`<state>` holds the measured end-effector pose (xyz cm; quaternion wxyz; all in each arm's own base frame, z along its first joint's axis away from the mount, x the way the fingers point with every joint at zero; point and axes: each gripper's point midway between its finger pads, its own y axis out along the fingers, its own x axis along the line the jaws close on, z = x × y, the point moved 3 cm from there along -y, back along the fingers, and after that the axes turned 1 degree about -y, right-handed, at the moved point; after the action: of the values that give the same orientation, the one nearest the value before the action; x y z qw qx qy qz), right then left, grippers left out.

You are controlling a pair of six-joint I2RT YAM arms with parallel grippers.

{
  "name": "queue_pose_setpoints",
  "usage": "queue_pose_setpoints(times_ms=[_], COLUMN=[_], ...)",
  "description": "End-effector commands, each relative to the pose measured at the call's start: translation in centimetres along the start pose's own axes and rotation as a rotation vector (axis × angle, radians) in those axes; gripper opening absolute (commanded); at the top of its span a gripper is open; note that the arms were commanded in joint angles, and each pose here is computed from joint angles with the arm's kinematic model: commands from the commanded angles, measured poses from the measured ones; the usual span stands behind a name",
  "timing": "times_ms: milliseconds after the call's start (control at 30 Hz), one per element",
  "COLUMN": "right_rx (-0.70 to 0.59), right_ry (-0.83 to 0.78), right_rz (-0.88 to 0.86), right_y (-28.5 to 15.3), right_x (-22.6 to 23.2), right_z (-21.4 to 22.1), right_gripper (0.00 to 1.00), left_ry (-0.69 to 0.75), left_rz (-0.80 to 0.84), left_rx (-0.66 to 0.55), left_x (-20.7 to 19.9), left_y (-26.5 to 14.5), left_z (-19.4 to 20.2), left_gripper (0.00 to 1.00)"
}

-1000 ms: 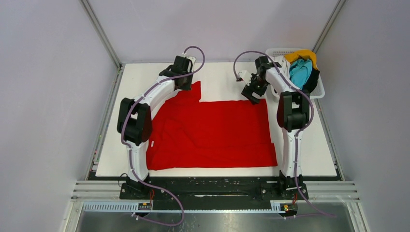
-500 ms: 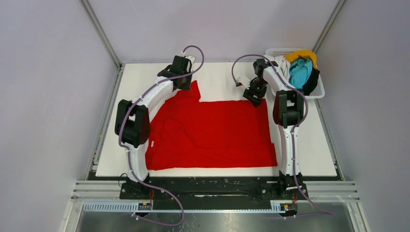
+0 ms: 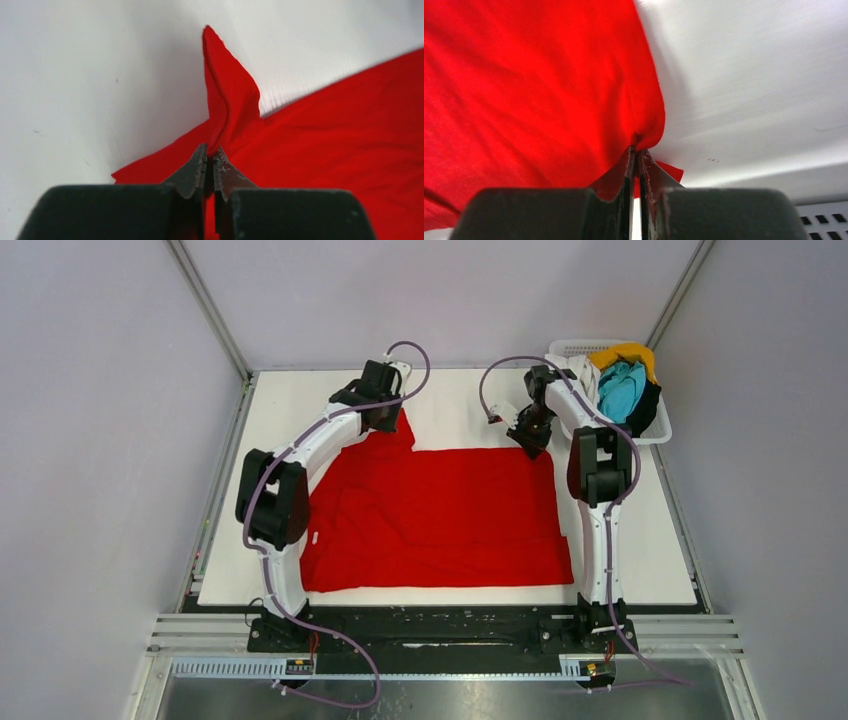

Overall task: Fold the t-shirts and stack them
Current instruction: Grab the side of the flattened tshirt furthest away from the robot with both arms, then fold the other side of the tshirt into a rectangle

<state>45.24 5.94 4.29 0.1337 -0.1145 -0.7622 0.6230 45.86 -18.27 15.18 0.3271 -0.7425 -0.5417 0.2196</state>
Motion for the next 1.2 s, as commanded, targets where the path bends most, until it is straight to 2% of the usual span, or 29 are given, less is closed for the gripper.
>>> queue_pose_setpoints(times_ms=[0, 133, 233, 367, 500, 633, 833, 1033, 1167], right_rx=[-0.038, 0.0, -0.025, -0.142, -0.181, -0.176, -0.144, -0.116, -0.118], right_ry=[-0.06, -0.118, -0.14, -0.04, -0.036, 0.005, 0.079, 0.125, 0.155], right_rz=[0.073, 0.163, 0.179, 0.23, 0.258, 0.275, 0.286, 0.366, 0.424], right_y=[-4.5, -5.1, -5.7, -6.8, -6.9, -6.7, -5.9, -6.3, -7.1], right_x=[2.3, 4.8, 7.6, 9.6, 12.8, 15.0, 17.3, 17.5, 17.3], right_z=[-1.9, -2.1, -1.6, -2.0, -1.6, 0.1, 2.6, 3.8, 4.0], right_gripper=[0.06, 0.04, 0.02, 0.01, 0.0, 0.0, 0.0, 0.0, 0.01], left_ry=[0.076, 0.104, 0.122, 0.124, 0.114, 0.031, -0.14, -0.281, -0.397], left_rz=[-0.039, -0.035, -0.028, -0.019, -0.047, -0.076, -0.089, -0.262, -0.272], left_rx=[-0.094, -0.068, -0.039, -0.016, 0.025, 0.029, -0.036, -0.012, -0.099], left_x=[-0.4, -0.9, -1.3, -1.9, -1.7, -1.4, -1.4, 0.7, 0.9], left_y=[-3.7, -4.7, -5.6, -7.0, -8.0, -9.6, -12.5, -14.4, -16.8], left_z=[-1.6, 0.3, 2.4, 5.1, 8.1, 10.7, 12.4, 15.8, 15.8], left_gripper=[0.0, 0.0, 0.0, 0.0, 0.0, 0.0, 0.0, 0.0, 0.0])
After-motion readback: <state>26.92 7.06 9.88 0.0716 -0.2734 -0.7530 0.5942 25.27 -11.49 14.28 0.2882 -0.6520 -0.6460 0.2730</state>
